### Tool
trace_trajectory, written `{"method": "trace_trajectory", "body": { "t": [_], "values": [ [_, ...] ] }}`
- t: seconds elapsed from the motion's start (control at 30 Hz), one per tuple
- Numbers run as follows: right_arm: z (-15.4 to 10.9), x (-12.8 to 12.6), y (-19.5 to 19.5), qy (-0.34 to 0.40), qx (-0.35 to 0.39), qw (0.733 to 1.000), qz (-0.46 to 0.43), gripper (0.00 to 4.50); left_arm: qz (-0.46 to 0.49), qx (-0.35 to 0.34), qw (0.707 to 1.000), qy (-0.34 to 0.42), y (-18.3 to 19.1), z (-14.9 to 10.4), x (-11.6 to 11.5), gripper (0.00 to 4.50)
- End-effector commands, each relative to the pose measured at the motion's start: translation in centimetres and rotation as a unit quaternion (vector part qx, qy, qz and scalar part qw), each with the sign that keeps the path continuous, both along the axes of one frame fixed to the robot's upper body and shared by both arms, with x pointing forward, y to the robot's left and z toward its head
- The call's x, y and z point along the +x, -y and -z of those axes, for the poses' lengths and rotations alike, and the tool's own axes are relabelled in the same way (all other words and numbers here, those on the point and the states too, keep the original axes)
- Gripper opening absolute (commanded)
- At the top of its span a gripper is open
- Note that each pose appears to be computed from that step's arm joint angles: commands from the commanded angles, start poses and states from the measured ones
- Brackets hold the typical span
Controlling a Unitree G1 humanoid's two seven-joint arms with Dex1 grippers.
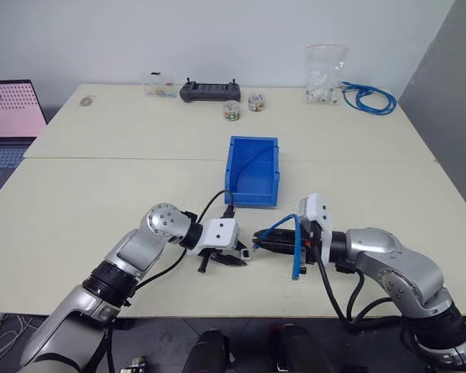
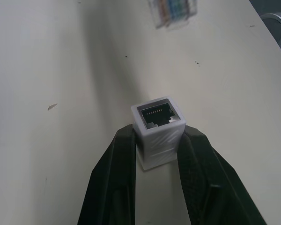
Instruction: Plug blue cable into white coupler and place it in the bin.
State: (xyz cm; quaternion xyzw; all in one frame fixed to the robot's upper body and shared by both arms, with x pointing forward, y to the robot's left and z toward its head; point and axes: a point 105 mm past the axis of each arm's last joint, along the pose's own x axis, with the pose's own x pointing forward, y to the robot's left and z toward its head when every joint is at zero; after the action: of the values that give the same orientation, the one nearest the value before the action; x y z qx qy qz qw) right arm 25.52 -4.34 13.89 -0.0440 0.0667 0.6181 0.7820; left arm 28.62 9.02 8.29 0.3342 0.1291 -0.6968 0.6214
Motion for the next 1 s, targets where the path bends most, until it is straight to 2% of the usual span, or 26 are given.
{"method": "trace_trajectory", "body": {
  "t": [0.03, 0.5, 1.0],
  "values": [
    [-0.1, 0.2, -0.8, 0.043, -0.004, 0.999, -0.016, 0.05, -0.005, 0.029, 0.999, -0.032, -0.6, 2.0, -0.9, 0.92],
    [1.6, 0.6, -1.9, 0.082, -0.018, 0.996, -0.027, 0.05, -0.013, 0.026, 0.998, -0.052, -1.0, 2.1, -1.1, 0.92],
    [3.2, 0.0, -2.1, 0.074, -0.039, 0.996, -0.043, 0.05, -0.016, 0.024, 0.998, -0.055, -1.0, 2.0, -1.1, 0.92]
  ]
}}
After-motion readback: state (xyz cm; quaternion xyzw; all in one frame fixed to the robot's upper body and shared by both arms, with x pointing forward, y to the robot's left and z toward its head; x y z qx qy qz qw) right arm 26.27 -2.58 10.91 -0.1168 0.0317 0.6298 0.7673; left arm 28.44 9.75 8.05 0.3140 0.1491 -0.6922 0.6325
